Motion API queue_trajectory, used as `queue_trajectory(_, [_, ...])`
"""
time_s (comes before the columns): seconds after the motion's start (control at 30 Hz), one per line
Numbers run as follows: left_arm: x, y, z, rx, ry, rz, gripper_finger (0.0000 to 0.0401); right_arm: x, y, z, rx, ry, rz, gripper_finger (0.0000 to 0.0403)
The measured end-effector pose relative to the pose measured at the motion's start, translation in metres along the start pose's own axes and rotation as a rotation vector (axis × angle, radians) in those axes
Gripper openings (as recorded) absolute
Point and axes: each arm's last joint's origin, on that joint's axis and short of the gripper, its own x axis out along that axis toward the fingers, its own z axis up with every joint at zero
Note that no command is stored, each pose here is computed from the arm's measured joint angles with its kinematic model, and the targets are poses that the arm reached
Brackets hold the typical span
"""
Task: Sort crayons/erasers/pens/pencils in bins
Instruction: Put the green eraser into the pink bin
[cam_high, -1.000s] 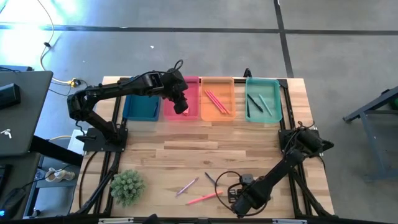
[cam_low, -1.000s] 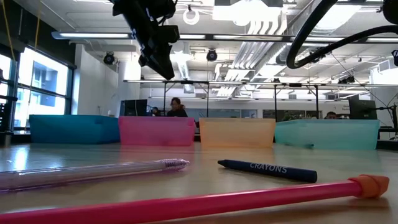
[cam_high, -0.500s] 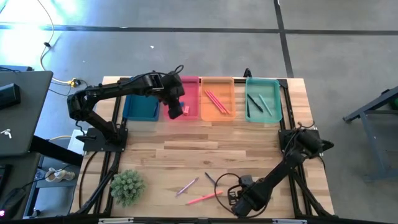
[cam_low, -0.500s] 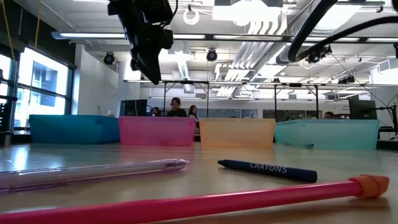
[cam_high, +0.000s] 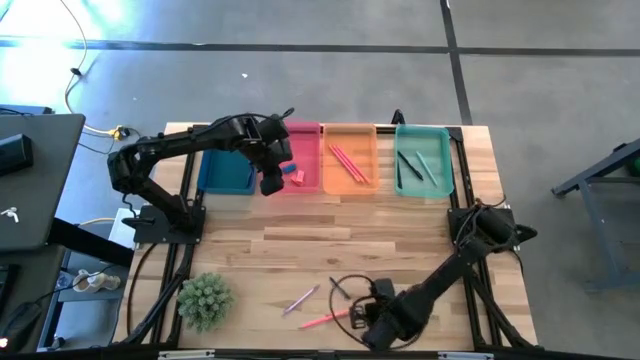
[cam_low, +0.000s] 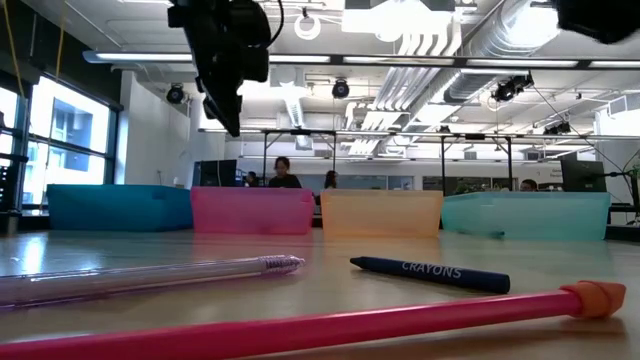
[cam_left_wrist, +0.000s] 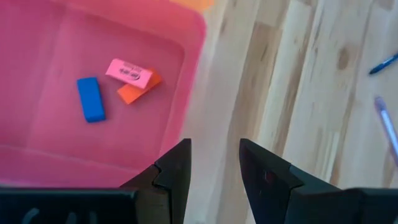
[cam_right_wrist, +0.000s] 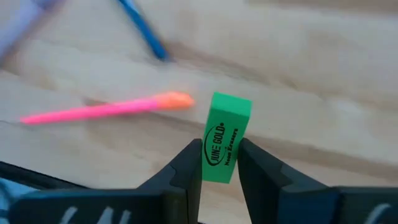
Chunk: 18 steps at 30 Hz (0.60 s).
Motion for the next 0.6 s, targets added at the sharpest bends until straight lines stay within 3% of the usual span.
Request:
queue_trajectory(0.33, [-0.018,0.023,-0.008,-0.003,-0.030,0.064,0.0122,-0.008,0.050,0.062,-0.095,-0.059,0.072,0.0083])
queue_trajectory(0.6, [-0.056,0.030,-0.023,-0.033,-0.112,0.290,0.0122,-0.010,0.080,0.130,-0.165,-0.116,0.087,0.0083])
